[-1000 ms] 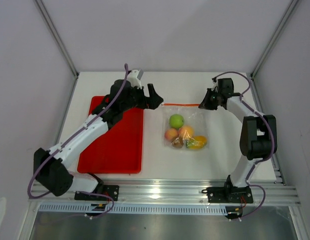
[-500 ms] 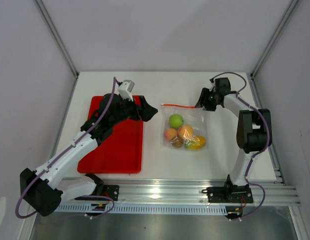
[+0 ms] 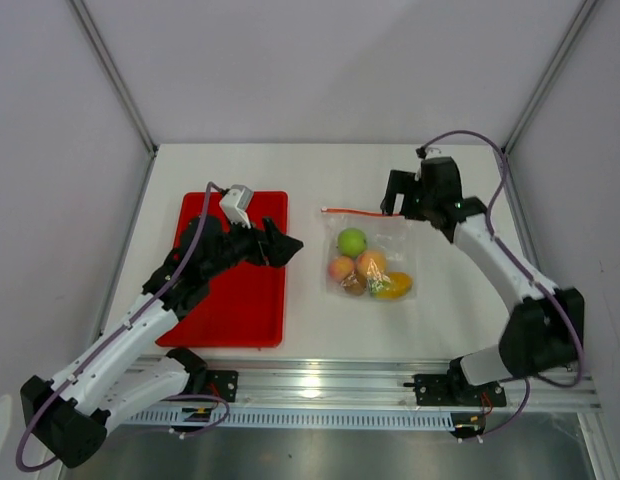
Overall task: Place the food in the zip-top bag and seal the zipper
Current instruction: Reset both arms
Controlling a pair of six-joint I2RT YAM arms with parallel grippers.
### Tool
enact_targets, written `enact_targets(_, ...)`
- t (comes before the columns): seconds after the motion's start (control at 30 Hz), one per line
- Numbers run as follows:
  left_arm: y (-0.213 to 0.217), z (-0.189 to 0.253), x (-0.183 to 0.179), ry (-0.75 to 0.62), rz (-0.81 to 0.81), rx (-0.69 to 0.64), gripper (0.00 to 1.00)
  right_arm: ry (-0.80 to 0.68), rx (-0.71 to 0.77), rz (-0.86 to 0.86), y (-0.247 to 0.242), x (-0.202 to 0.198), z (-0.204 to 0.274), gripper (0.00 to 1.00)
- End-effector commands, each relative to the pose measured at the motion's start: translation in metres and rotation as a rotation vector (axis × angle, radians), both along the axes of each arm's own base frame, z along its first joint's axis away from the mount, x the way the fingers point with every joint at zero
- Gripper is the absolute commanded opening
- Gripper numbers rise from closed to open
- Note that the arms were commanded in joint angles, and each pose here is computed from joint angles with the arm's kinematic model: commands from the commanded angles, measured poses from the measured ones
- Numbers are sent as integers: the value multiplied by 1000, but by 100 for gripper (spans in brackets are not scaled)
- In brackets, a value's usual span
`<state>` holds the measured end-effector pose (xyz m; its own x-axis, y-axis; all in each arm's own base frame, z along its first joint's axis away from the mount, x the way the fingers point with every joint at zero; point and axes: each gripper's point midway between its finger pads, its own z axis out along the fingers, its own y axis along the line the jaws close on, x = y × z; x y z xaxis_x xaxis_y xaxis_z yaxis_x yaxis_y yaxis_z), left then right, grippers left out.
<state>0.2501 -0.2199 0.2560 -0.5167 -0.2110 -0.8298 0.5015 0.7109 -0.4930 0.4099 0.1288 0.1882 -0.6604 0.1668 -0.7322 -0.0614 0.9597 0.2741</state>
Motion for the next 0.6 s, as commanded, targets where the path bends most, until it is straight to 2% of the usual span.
enact_targets(0.0, 5, -6, -8, 17, 15, -24, 99, -102, -37, -81, 2, -48, 18, 100)
enact_targets(0.1, 13, -22, -14, 46, 42, -19, 100, -129, -16, -83, 6, -93, 15, 100)
enact_targets(0.27, 18, -43, -24, 91, 63, -46, 99, -8, 29, -142, -8, -152, -16, 99)
enact_targets(0.33, 18, -48, -28, 116, 64, -69, 100, -34, 66, -138, -8, -170, -13, 99)
enact_targets(0.47, 15, -59, -38, 156, 47, -108, 99, -54, 178, -129, -7, -200, -25, 99)
enact_targets(0.5, 16, -73, -43, 184, 46, -108, 100, -61, 232, -133, -7, -209, -28, 99)
enact_targets(0.57, 11, -57, -51, 135, -4, -186, 99, -81, 315, -66, 6, -220, -23, 100)
